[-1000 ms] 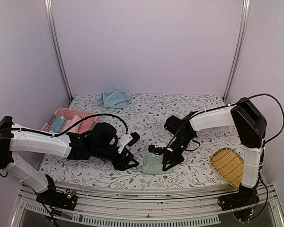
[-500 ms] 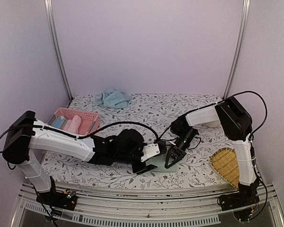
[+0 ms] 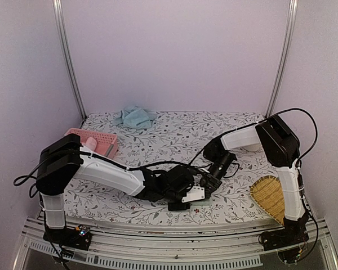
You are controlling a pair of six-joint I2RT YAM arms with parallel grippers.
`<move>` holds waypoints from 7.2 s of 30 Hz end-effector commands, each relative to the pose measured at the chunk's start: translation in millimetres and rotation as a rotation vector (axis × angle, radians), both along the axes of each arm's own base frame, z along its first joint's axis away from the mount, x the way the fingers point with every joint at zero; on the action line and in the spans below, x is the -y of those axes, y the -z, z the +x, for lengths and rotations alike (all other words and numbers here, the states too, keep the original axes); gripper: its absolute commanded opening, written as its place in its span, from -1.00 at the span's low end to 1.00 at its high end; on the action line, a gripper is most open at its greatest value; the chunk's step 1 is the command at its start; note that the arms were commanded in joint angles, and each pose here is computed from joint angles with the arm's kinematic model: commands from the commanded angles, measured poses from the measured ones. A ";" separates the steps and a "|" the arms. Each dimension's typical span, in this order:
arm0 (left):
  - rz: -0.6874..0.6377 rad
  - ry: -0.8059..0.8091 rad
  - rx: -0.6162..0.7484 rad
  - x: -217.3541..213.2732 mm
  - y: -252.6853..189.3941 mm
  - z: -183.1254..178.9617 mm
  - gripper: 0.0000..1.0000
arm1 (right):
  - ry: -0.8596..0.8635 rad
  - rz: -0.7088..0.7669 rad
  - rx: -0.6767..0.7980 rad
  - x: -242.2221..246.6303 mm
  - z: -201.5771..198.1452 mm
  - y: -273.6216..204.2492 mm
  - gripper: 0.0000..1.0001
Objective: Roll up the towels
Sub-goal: Roll the towel at the center of the board.
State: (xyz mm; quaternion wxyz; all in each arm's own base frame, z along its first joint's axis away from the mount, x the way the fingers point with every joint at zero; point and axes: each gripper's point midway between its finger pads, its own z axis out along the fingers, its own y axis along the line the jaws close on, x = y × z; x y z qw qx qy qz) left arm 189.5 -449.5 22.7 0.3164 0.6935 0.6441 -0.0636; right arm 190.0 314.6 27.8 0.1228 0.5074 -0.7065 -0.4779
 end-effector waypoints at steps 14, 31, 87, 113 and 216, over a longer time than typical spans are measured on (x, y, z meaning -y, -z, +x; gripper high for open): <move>0.073 -0.036 0.029 -10.2 9.6 -9.1 -0.35 | 0.074 -0.073 0.183 18.5 43.8 -23.5 -0.41; -0.039 0.036 -0.102 14.6 -39.7 -45.7 -0.33 | 0.037 -0.386 0.340 18.5 47.2 60.4 -0.84; -0.031 -0.391 -1.095 -40.0 67.5 -28.0 -0.09 | -0.313 0.118 0.965 1.2 -18.8 2.7 -0.26; -0.512 -0.727 -0.428 -123.6 -75.6 -11.9 0.17 | -0.289 -0.041 0.466 -4.2 -38.1 19.6 -0.78; 0.407 -0.224 -0.016 -78.8 84.3 -31.0 -0.18 | -0.092 -0.092 -0.031 -25.8 -24.4 -7.2 -0.27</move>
